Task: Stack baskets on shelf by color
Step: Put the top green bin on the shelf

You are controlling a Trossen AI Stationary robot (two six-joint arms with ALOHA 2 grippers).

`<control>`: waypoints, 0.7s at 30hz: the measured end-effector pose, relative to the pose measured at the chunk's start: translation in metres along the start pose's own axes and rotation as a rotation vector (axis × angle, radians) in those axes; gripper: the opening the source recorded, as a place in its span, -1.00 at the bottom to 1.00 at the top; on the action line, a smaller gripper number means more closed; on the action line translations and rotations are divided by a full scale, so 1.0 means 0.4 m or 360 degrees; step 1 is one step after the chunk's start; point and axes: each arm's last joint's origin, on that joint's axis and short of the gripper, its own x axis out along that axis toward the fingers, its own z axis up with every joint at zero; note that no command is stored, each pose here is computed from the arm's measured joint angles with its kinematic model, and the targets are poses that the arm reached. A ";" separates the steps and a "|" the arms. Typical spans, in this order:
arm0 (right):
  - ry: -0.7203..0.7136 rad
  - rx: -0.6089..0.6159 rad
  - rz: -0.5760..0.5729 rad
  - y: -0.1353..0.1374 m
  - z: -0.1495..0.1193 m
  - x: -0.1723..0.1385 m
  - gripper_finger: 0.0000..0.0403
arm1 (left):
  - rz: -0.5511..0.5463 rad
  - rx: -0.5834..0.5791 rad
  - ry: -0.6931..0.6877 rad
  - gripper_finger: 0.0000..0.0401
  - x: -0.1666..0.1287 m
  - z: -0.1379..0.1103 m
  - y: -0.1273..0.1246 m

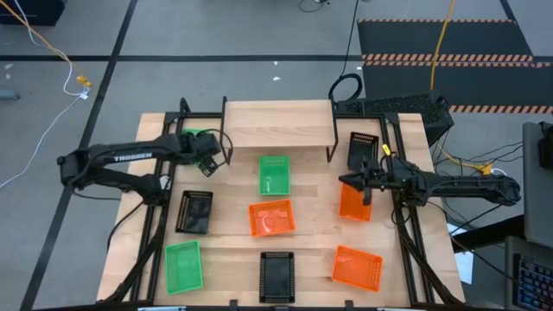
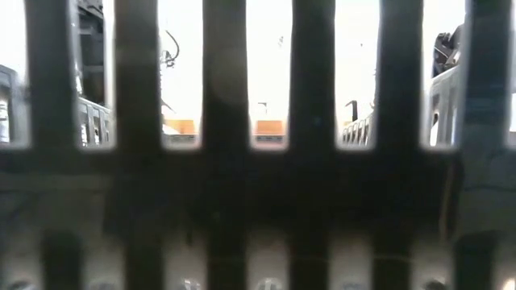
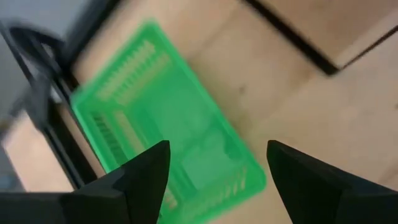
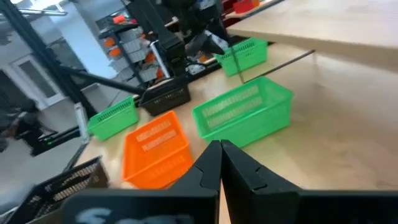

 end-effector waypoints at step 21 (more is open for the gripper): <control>0.0033 -0.0037 0.0077 0.003 -0.001 0.001 -1.00 | -0.0147 -0.0161 0.0077 -0.03 0.060 -0.025 0.002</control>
